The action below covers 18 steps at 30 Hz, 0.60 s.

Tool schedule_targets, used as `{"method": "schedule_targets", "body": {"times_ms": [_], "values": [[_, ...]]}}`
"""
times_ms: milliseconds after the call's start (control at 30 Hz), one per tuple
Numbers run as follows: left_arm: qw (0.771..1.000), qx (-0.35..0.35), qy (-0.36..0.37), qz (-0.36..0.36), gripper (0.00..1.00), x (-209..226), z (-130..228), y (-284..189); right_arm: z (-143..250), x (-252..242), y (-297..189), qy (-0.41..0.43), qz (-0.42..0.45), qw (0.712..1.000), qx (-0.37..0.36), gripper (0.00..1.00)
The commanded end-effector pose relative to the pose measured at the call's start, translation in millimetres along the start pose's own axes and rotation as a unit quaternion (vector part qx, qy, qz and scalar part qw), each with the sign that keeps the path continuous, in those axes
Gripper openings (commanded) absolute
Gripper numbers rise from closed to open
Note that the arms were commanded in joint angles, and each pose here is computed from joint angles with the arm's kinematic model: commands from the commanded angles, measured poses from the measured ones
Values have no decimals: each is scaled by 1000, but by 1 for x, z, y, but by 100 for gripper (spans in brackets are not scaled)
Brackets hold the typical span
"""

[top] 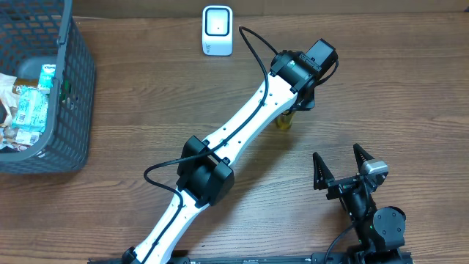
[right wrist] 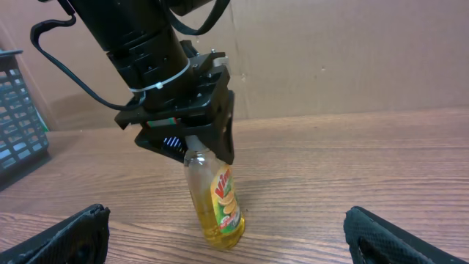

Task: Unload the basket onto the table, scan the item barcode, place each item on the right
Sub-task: 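Carry the bottle forward and set it upright on the table, then return the left gripper to the basket and grasp the white-green jar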

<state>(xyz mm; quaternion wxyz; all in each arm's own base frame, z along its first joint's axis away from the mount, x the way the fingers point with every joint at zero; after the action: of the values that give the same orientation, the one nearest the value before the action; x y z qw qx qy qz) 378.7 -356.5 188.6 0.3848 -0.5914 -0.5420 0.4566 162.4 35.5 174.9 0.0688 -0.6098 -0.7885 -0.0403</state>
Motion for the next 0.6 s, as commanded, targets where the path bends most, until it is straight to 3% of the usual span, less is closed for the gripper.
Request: {"method": "schedule_targets", "body": {"times_ms": [0, 167, 300, 567], "values": [[1000, 5, -16, 4, 57, 0, -1, 5, 3, -1, 0, -2, 2, 1000, -1, 100], [999, -29, 38, 21, 71, -2, -15, -11, 3, -1, 0, -2, 2, 1000, -1, 100], [992, -86, 77, 54, 98, 0, -39, -48, 3, -1, 0, -2, 2, 1000, 0, 100], [968, -237, 70, 39, 100, 56, -90, -152, 3, -1, 0, -2, 2, 1000, -1, 100]]}}
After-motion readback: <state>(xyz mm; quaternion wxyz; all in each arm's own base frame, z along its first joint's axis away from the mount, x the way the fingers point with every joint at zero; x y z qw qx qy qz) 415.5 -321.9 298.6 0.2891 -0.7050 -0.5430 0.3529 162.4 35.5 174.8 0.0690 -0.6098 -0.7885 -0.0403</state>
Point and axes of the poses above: each gripper's point midway between its finger pads, its own y axis out along the fingers, its own x axis along the line the jaws close on, z = x × y, the point moved 8 cm from there along -y, back along the fingers, and after that the axes turned 1 degree about -y, right-handed, at the moved point
